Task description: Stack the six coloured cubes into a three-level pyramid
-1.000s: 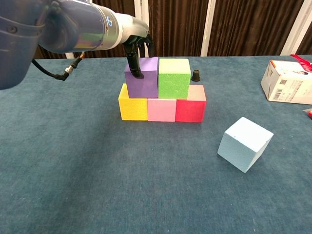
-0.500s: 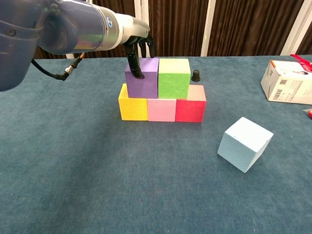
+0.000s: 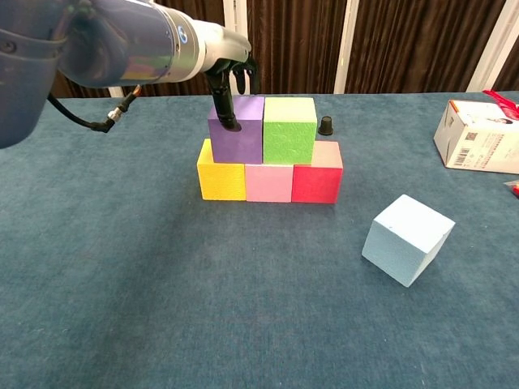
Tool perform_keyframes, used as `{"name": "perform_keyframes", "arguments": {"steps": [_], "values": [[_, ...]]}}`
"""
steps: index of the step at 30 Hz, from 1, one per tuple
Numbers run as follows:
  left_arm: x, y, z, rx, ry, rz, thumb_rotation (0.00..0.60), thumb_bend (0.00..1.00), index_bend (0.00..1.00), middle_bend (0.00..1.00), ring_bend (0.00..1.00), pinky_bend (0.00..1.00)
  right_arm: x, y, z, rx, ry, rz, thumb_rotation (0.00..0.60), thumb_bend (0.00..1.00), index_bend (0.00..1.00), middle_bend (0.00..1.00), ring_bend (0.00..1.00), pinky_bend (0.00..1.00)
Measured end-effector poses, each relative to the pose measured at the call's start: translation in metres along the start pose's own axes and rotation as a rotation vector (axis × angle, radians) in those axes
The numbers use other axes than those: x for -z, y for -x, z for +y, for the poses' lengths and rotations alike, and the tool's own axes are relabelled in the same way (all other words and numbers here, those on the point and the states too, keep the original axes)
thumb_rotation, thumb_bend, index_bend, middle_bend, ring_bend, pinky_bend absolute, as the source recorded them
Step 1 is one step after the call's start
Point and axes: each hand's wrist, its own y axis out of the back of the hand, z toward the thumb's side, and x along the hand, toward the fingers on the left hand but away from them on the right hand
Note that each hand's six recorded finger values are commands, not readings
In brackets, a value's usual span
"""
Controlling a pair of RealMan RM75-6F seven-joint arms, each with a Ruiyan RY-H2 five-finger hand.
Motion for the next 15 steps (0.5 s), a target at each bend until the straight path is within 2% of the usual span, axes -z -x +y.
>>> {"name": "perform_keyframes", "arguments": {"steps": [6, 11, 15], "values": [[-0.003, 0.008, 0.008, -0.003, -0.003, -0.019, 0.6, 0.35, 0.11, 0.0, 0.0, 0.0, -0.001, 0.0, -0.001, -0.004, -0.006, 0.001, 0.6, 0.13, 0.0, 0.03, 0.0, 0.0], [-0.003, 0.024, 0.031, -0.036, 0.015, -0.06, 0.6, 0.35, 0.08, 0.0, 0.0, 0.0, -0.001, -0.001, -0.002, -0.01, -0.009, 0.005, 0.6, 0.13, 0.0, 0.03, 0.0, 0.0], [0.006, 0.047, 0.056, -0.092, 0.072, -0.126, 0.6, 0.35, 0.08, 0.0, 0.0, 0.0, -0.002, -0.001, -0.002, -0.012, -0.007, 0.007, 0.6, 0.13, 0.0, 0.03, 0.0, 0.0]]}}
